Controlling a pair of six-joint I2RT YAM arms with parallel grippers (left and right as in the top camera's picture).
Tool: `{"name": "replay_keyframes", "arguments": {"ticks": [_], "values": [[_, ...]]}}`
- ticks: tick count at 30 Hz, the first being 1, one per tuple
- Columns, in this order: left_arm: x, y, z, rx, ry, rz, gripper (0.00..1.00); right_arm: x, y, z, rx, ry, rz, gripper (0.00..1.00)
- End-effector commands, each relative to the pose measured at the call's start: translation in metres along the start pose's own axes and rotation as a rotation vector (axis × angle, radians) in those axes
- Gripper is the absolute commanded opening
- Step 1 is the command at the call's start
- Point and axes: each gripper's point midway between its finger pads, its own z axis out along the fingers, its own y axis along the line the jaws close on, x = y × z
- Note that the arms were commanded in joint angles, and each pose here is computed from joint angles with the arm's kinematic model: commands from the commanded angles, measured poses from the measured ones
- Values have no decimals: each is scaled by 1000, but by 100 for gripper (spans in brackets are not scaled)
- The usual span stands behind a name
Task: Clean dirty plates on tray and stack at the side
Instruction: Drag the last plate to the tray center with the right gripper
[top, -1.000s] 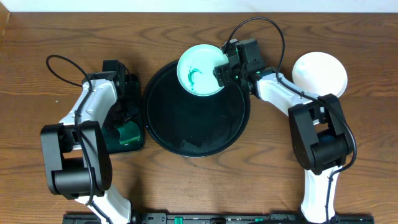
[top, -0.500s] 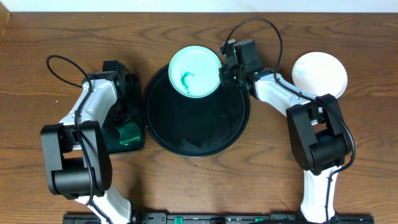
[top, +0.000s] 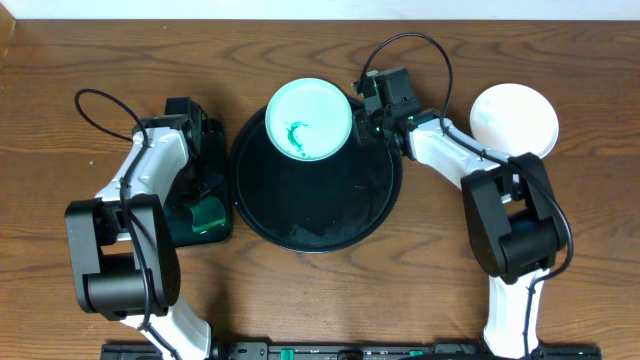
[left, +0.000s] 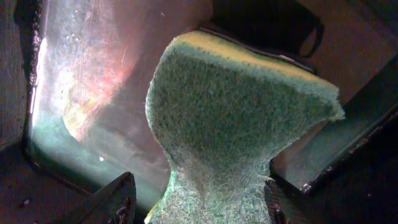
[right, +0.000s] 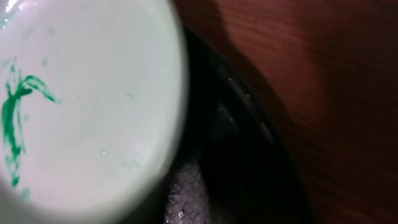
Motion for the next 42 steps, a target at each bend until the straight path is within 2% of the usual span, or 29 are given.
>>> {"name": "replay_keyframes", "arguments": {"ticks": [1, 8, 9, 13, 20, 23, 24, 25, 29, 30, 34, 39, 42], "values": [[1, 2, 2, -4, 3, -5, 67, -31, 31, -33, -42, -83, -42, 78], [0, 1, 2, -1, -1, -6, 67, -30, 48, -29, -63, -85, -22, 76], [0, 1, 2, -1, -1, -6, 67, -25, 51, -21, -68, -76, 6, 72], [0, 2, 2, -1, -1, -6, 67, -13, 52, 2, -71, -56, 66, 70], [0, 2, 2, -1, -1, -6, 67, -11, 46, 18, -56, -74, 115, 76], [0, 2, 2, -2, -1, -6, 67, -7, 44, 26, -50, -71, 134, 75], [0, 2, 2, -2, -1, -6, 67, -5, 44, 28, -51, -69, 141, 72], [0, 2, 2, -2, 0, -6, 67, -4, 43, 30, -50, -67, 154, 65], [2, 3, 2, -7, 8, -4, 67, -1, 42, 35, -52, -66, 185, 27], [2, 3, 2, -8, 9, -4, 67, -1, 42, 35, -52, -67, 187, 22], [3, 4, 2, -10, 12, -4, 67, -3, 44, 35, -55, -71, 185, 19], [4, 4, 2, -12, 17, -3, 67, -2, 43, 35, -54, -68, 190, 1], [5, 5, 2, -13, 18, -3, 67, 0, 44, 34, -53, -60, 185, 1]]}}
